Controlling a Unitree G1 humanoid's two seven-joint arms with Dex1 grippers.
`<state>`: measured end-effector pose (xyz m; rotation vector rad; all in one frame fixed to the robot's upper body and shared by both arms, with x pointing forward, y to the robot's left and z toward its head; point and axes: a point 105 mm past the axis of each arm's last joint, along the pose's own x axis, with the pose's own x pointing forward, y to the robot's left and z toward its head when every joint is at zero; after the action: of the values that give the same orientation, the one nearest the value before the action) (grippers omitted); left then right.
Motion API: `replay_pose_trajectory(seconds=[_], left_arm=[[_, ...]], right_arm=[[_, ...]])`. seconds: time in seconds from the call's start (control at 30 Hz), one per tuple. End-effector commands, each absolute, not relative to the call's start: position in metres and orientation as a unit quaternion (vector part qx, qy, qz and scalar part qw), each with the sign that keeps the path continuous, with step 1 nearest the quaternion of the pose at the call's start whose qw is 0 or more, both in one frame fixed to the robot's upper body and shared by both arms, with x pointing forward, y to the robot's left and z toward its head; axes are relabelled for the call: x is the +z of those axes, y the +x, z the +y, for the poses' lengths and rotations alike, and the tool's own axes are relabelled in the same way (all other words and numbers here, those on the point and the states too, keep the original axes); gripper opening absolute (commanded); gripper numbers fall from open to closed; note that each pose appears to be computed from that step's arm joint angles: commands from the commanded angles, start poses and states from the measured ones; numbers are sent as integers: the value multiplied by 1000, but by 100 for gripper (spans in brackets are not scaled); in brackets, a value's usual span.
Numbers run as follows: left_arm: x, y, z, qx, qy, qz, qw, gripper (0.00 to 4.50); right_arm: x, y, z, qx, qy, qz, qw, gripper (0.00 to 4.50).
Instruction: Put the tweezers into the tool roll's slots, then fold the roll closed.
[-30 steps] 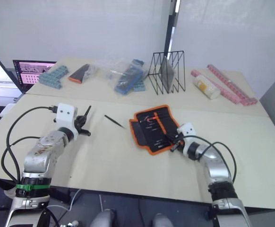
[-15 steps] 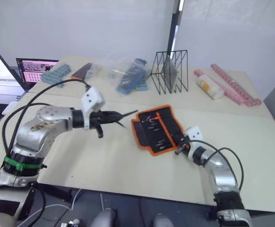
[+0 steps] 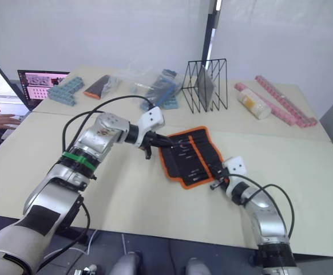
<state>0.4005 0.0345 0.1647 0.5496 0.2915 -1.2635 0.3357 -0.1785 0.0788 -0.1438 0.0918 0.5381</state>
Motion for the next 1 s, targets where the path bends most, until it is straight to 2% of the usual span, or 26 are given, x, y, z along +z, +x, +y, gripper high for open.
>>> replay_pose_trajectory(seconds=[0.03, 0.47, 1.0], left_arm=[[167, 403, 22, -595, 282, 120, 743, 2], [137, 402, -7, -599, 284, 142, 735, 2], [132, 403, -36, -579, 289, 112, 755, 2]], right_arm=[[54, 327, -181, 258, -59, 95, 960, 0], [58, 323, -180, 245, -44, 89, 964, 0], [54, 319, -168, 261, -60, 106, 958, 0]])
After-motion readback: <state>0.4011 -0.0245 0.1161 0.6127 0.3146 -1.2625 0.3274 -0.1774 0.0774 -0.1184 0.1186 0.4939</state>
